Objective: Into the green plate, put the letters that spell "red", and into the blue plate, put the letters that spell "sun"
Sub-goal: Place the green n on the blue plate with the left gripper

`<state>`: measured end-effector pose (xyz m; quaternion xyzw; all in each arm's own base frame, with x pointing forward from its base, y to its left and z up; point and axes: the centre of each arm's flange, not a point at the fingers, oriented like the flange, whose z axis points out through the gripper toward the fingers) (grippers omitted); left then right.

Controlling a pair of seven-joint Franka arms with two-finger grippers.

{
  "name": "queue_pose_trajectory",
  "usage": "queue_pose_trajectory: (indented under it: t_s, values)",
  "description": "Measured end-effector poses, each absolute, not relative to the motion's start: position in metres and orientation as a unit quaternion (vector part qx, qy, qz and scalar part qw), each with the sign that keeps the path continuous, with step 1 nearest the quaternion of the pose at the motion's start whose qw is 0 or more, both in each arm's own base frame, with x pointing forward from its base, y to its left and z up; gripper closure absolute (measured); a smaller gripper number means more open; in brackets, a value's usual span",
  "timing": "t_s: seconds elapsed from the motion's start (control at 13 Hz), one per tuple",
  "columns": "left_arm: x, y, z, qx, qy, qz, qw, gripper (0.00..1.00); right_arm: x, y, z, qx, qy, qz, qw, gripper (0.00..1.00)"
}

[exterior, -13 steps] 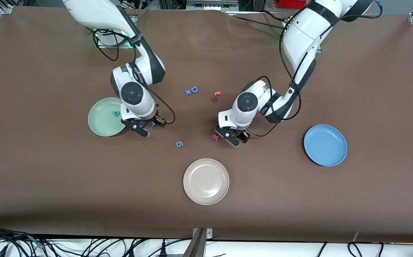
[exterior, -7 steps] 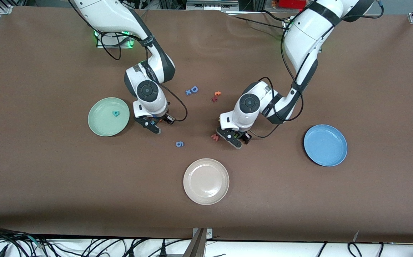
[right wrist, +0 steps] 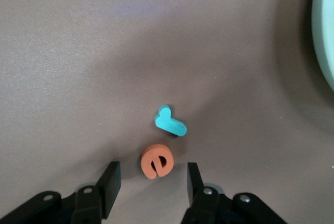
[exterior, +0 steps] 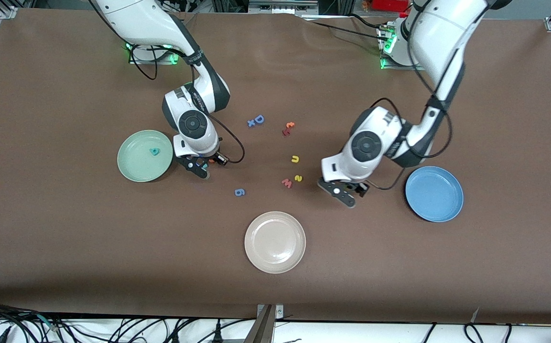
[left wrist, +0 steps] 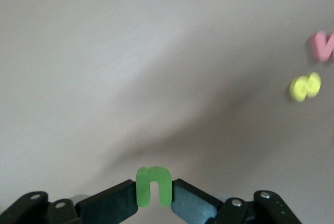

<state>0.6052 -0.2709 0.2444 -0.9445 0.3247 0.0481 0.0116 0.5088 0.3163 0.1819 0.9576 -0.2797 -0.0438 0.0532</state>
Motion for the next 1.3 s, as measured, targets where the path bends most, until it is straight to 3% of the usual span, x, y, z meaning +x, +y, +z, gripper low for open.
queue_pose_trajectory:
  t_s: [0.46, 0.84, 0.92, 1.3]
  values:
    - [0.635, -0.096, 0.249, -0.950, 0.290, 0.112, -0.005, 0.66, 0.511, 0.308, 0.180, 0.956, -0.286, -0.042, 0.056, 0.44]
    - [0.635, -0.031, 0.227, -0.954, 0.268, 0.131, -0.002, 0.66, 0.511, 0.308, 0.179, 0.955, -0.289, -0.039, 0.053, 0.48]
    - [0.636, -0.021, 0.216, -0.957, 0.262, 0.126, -0.005, 0.66, 0.511, 0.308, 0.179, 0.955, -0.289, -0.039, 0.054, 0.56]
    - [0.640, 0.006, 0.172, -0.962, 0.253, 0.102, -0.007, 0.66, 0.510, 0.307, 0.177, 0.955, -0.289, -0.039, 0.054, 0.57]
